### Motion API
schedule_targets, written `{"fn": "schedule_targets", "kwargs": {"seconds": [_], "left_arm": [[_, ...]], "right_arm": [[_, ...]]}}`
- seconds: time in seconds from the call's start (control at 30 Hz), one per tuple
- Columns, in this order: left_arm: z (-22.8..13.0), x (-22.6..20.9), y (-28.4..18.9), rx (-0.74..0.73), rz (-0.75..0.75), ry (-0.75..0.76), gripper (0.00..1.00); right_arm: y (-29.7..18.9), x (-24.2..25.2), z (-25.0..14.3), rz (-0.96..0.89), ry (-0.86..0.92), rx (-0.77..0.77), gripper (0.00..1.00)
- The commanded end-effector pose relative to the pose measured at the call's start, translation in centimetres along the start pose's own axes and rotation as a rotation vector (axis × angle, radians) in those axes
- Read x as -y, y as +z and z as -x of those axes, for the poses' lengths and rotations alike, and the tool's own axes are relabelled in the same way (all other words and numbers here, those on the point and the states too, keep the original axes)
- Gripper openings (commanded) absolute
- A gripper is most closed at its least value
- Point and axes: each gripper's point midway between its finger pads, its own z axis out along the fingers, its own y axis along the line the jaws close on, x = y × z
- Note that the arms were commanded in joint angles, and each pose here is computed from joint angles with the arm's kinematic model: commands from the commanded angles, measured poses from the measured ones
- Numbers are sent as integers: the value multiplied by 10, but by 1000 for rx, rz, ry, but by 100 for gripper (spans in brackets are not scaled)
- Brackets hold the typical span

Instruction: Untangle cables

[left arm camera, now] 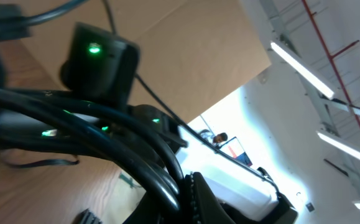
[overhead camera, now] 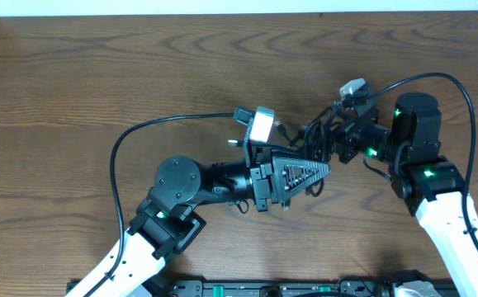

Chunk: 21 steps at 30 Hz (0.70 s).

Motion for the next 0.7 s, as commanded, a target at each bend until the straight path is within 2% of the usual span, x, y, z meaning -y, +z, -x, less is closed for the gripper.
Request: {"fn": "schedule_targets", "kwargs": {"seconds": [0.0, 0.33, 0.67], "left_arm": [[3, 43, 0, -7, -116, 42, 7], [-3, 74, -3, -45, -234, 11, 7], [-2, 98, -10, -48, -325, 28, 7]], "right_arm": [[2, 35, -7, -178, 10, -23, 99], [-16, 87, -9, -495, 8, -33, 99], [-42, 124, -10, -693, 34, -30, 99]]}}
